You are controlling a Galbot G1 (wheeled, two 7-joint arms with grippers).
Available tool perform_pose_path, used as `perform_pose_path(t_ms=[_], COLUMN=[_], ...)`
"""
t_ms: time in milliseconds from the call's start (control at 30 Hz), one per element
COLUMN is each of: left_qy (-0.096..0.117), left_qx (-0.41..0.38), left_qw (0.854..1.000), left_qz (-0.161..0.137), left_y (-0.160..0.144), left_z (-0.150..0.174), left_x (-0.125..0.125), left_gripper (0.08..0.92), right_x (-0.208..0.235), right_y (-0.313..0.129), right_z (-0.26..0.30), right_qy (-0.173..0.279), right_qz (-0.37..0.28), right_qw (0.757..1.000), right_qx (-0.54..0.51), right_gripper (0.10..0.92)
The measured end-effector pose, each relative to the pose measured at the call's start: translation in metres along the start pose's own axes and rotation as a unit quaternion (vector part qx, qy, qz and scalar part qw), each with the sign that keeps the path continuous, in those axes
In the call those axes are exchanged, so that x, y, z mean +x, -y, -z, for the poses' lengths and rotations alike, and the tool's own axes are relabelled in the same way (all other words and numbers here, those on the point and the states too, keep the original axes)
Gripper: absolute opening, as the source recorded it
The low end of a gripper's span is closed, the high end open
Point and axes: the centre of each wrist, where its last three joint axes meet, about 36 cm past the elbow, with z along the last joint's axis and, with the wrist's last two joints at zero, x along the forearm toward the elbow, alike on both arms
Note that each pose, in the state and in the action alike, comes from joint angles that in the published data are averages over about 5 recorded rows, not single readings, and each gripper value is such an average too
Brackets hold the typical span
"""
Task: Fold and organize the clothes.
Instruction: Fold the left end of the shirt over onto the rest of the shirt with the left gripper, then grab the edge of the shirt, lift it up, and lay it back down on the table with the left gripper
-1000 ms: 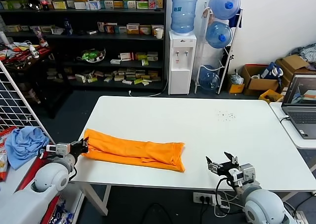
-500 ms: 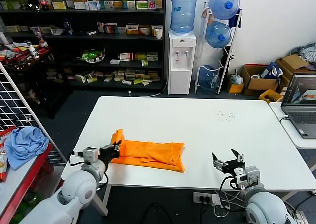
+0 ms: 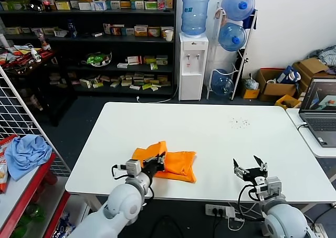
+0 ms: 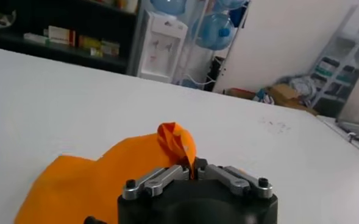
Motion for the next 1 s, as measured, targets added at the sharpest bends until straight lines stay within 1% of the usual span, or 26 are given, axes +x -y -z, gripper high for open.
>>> perform_pose_path(t_ms=[100,167,267,400,567,667,767,867,933,1000], left_qy=[-0.005,-0.006,-0.003,0.009,0.035,0.047,0.05,0.043,0.034,0.024], left_qx=[0.008,0.015,0.027,0.045,0.071,0.073,0.059,0.037,0.022,0.009], left_qw=[1.0,1.0,0.999,0.998,0.995,0.995,0.996,0.998,0.999,1.0], left_qz=[-0.015,-0.025,-0.037,-0.048,-0.056,-0.053,-0.043,-0.028,-0.018,-0.008], left_y=[0.015,0.023,0.032,0.038,0.037,0.027,0.007,-0.019,-0.038,-0.056], left_z=[-0.007,-0.012,-0.017,-0.02,-0.02,-0.018,-0.018,-0.017,-0.015,-0.011], left_x=[-0.008,-0.012,-0.016,-0.018,-0.014,-0.009,-0.002,0.004,0.009,0.012], left_gripper=[0.138,0.176,0.264,0.377,0.524,0.611,0.698,0.777,0.808,0.818], right_x=[-0.002,-0.003,-0.005,-0.008,-0.011,-0.013,-0.014,-0.017,-0.019,-0.02], right_y=[0.001,0.001,0.001,0.0,-0.002,-0.002,-0.003,-0.005,-0.006,-0.008], right_z=[0.0,0.0,0.0,0.002,0.003,0.003,0.003,0.002,0.001,0.0], right_qy=[0.0,-0.001,-0.001,-0.001,0.001,0.001,0.002,0.003,0.002,0.002], right_qz=[-0.001,-0.002,-0.001,0.0,0.002,0.005,0.009,0.014,0.017,0.02], right_qw=[1.0,1.0,1.0,1.0,1.0,1.0,1.0,1.0,1.0,1.0], right_qx=[-0.001,-0.002,-0.003,-0.005,-0.005,-0.005,-0.004,-0.004,-0.004,-0.003], right_gripper=[0.823,0.823,0.823,0.823,0.823,0.823,0.823,0.823,0.823,0.823])
